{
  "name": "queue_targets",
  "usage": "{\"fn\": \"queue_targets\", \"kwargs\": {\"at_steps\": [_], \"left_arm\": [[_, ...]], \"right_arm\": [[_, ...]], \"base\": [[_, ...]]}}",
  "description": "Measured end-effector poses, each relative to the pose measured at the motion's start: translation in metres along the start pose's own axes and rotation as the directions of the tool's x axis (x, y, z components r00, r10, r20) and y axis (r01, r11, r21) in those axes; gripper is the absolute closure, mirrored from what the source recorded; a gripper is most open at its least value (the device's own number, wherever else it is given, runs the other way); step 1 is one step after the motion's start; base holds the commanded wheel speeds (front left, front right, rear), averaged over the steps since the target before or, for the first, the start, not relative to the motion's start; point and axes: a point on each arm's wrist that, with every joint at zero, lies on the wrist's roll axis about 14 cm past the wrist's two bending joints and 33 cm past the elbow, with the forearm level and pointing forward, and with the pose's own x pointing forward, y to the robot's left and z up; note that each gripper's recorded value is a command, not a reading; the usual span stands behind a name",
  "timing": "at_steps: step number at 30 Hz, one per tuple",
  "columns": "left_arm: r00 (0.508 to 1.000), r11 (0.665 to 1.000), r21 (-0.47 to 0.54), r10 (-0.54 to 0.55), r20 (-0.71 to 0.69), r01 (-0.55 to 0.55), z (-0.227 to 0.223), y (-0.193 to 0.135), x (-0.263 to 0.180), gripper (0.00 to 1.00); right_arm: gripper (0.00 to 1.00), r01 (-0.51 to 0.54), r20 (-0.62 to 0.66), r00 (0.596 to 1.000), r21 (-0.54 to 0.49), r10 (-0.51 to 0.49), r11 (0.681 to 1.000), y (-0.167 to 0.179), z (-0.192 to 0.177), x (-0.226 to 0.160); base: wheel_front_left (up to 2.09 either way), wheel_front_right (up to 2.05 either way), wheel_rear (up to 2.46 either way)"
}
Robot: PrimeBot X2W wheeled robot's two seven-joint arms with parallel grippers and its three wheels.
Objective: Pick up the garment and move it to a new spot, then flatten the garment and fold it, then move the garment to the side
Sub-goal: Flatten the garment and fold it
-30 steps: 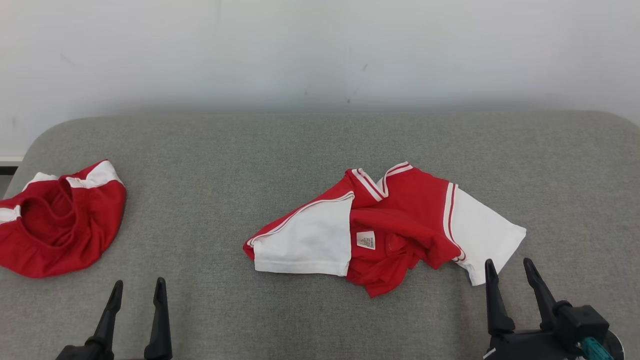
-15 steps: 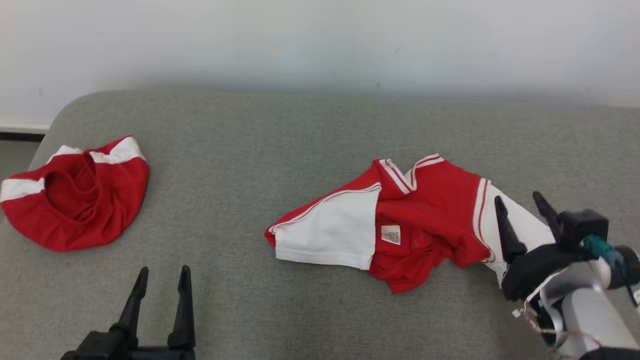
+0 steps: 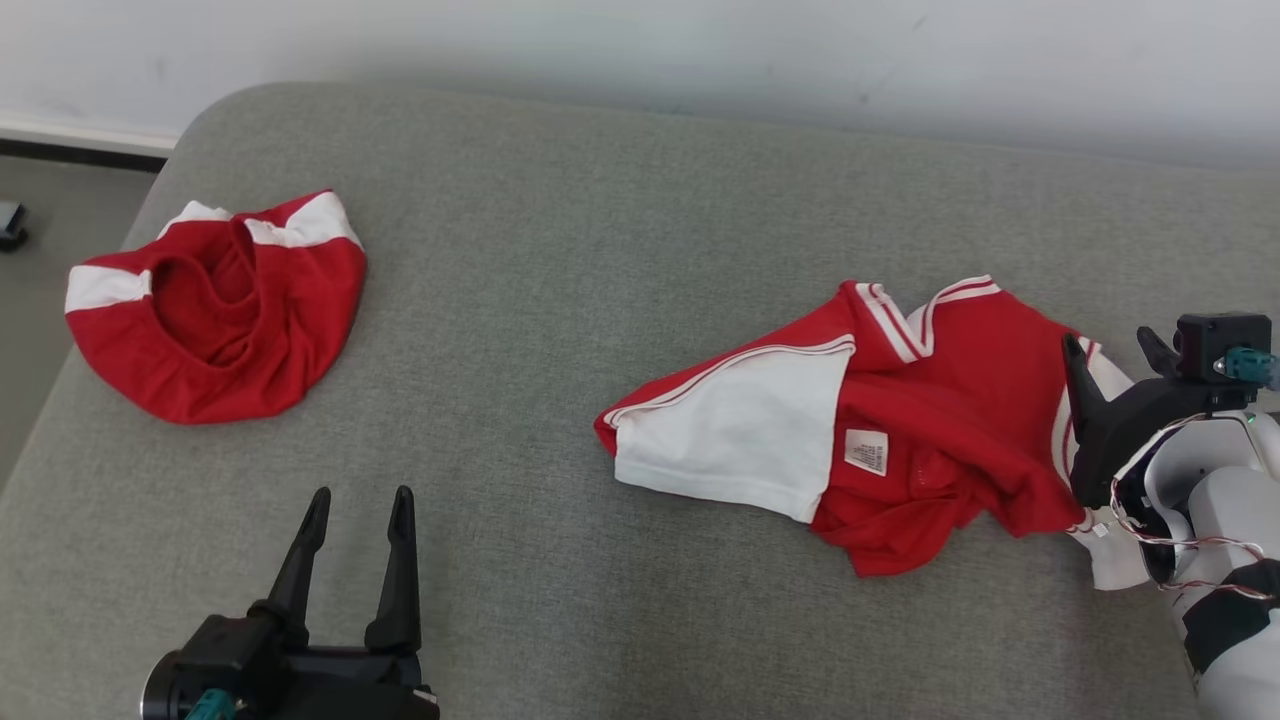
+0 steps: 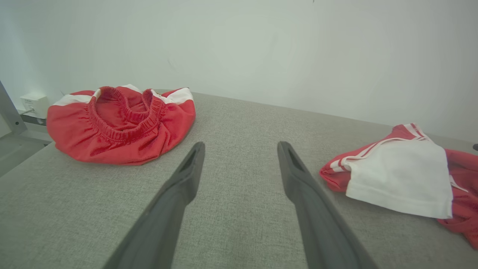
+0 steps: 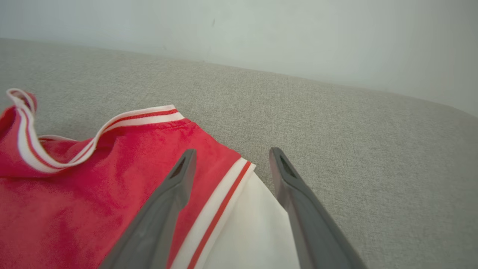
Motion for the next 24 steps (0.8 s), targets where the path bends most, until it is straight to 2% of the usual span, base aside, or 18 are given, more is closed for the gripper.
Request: {"fn": "queue_targets", "kwargs": {"at_steps": [6, 16, 17, 18, 21, 24], "left_arm": [[1.000, 1.000, -0.003, 0.028, -0.015, -0.028, -0.004, 0.008, 0.000, 0.00], [0.999, 0.999, 0.004, 0.045, -0.025, -0.045, -0.007, 0.015, 0.001, 0.00], [0.999, 0.999, 0.005, 0.046, -0.024, -0.046, -0.007, 0.015, 0.002, 0.00], [0.999, 0.999, 0.005, 0.046, -0.024, -0.046, -0.006, 0.016, 0.002, 0.00], [0.998, 0.999, 0.006, 0.049, -0.025, -0.049, -0.007, 0.017, 0.002, 0.00], [0.998, 0.999, 0.006, 0.050, -0.022, -0.050, -0.006, 0.018, 0.003, 0.00]], "right_arm": [[0.00, 0.003, -0.095, 0.995, 0.012, -0.002, 1.000, 0.000, -0.027, 0.017], [0.00, 0.014, -0.201, 0.979, 0.018, -0.010, 1.000, -0.001, -0.049, 0.028], [0.71, 0.014, -0.213, 0.977, 0.025, -0.009, 1.000, 0.001, -0.050, 0.028], [1.00, 0.015, -0.220, 0.975, 0.034, -0.007, 0.999, 0.002, -0.051, 0.029], [1.00, 0.018, -0.229, 0.973, 0.065, -0.003, 0.998, 0.005, -0.051, 0.030], [1.00, 0.042, -0.186, 0.982, 0.093, -0.024, 0.995, -0.003, -0.043, 0.029]], "base": [[0.00, 0.00, 0.00], [0.00, 0.00, 0.00], [0.00, 0.00, 0.00], [0.00, 0.00, 0.00], [0.00, 0.00, 0.00], [0.00, 0.00, 0.00]]}}
